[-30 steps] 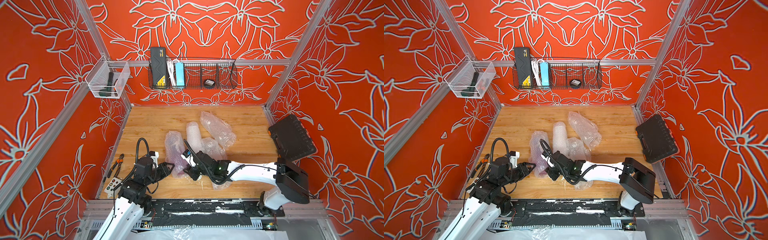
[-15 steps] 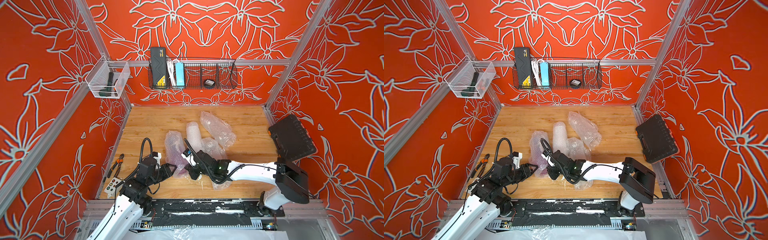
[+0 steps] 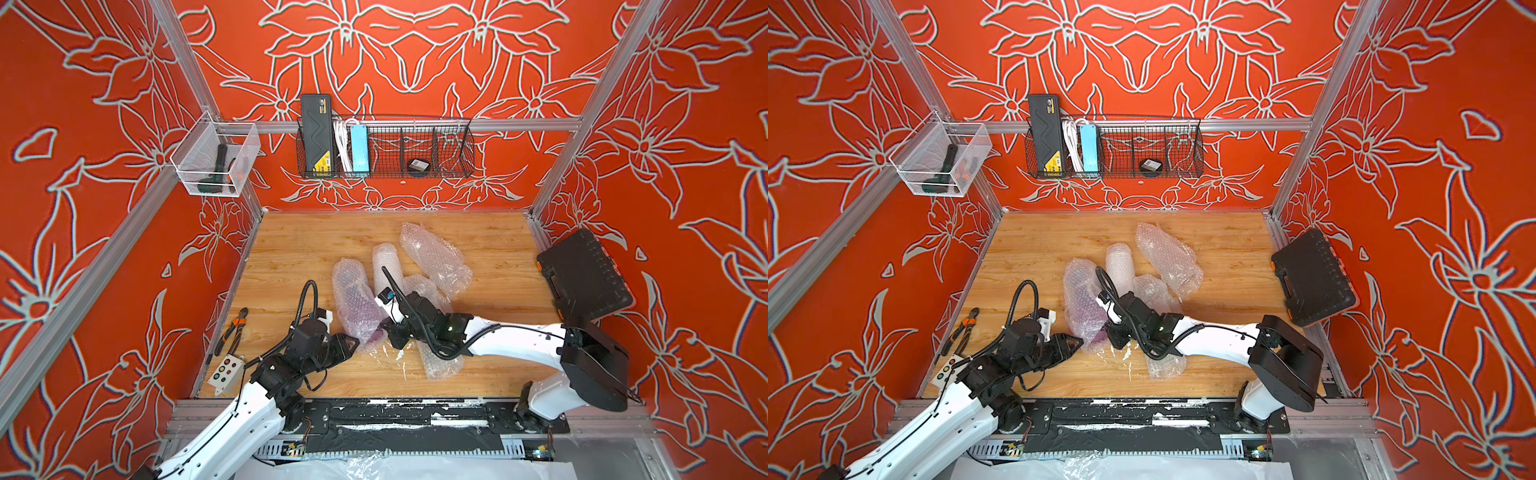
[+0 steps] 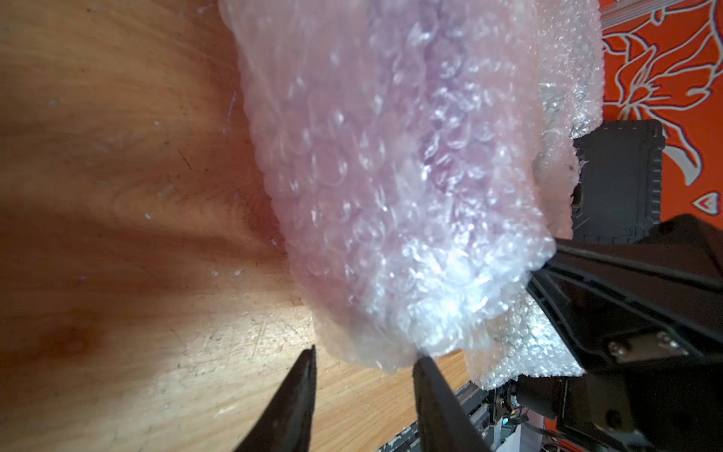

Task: Unwrap the vase from the bubble wrap
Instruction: Unwrap the bubble wrap at the center of the board.

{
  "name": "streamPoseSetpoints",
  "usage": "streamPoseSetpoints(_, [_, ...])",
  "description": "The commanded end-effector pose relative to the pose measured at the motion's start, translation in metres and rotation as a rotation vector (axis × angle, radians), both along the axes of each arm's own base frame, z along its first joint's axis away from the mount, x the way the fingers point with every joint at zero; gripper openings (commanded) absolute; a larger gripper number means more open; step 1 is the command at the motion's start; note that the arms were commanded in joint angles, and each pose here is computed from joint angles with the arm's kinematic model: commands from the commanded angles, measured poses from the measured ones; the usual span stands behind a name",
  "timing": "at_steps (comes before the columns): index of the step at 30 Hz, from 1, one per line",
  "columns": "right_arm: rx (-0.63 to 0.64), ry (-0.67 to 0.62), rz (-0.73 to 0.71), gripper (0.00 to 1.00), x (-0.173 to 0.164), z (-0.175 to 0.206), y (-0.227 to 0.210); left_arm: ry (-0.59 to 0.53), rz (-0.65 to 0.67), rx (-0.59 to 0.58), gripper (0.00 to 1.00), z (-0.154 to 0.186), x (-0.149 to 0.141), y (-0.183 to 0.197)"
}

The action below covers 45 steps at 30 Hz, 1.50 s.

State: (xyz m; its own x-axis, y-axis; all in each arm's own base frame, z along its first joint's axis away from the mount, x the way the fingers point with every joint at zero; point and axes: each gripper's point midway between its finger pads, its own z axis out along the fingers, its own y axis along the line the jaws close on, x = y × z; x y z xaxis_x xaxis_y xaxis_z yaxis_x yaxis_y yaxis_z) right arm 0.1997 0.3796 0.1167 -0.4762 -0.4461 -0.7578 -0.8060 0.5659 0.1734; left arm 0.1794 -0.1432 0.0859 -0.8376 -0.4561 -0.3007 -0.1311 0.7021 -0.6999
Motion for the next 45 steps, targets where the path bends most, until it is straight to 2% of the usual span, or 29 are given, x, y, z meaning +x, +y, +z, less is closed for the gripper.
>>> streamPoseSetpoints(1, [0.001,-0.037,0.000,0.00,0.004,0.008,-0.005,-0.057,-0.003,0.003,0.47,0.017,0.009,-0.003])
streamPoseSetpoints(4, [0.013,-0.029,0.009,0.00,0.002,0.008,-0.004,-0.110,-0.031,0.042,0.61,0.037,0.013,-0.005])
streamPoseSetpoints(7, [0.021,-0.029,0.008,0.00,0.001,0.009,-0.005,-0.128,-0.059,0.071,0.64,0.043,0.016,-0.008])
streamPoseSetpoints(14, [0.025,-0.032,0.017,0.00,0.000,0.012,-0.004,-0.127,-0.077,0.097,0.55,0.034,0.017,-0.015])
streamPoseSetpoints(18, [0.028,-0.028,0.026,0.00,-0.002,0.012,-0.002,-0.138,-0.071,0.188,0.53,0.032,0.019,-0.011])
streamPoseSetpoints(22, [0.030,-0.026,0.034,0.00,-0.002,0.011,0.001,-0.145,-0.075,0.229,0.49,0.030,0.022,-0.013])
streamPoseSetpoints(28, [0.028,-0.029,0.035,0.00,-0.003,0.011,0.000,-0.150,-0.064,0.280,0.39,0.027,0.027,-0.011])
streamPoseSetpoints(33, [0.022,-0.038,0.035,0.00,-0.002,0.011,-0.001,-0.162,-0.062,0.282,0.16,0.034,0.027,-0.010])
streamPoseSetpoints(38, [0.024,-0.046,0.023,0.00,-0.001,0.011,-0.002,-0.174,-0.047,0.285,0.01,0.041,0.026,-0.005])
streamPoseSetpoints(45, [0.004,-0.080,-0.029,0.00,0.005,0.012,-0.016,-0.187,-0.011,0.288,0.00,0.045,0.026,0.002])
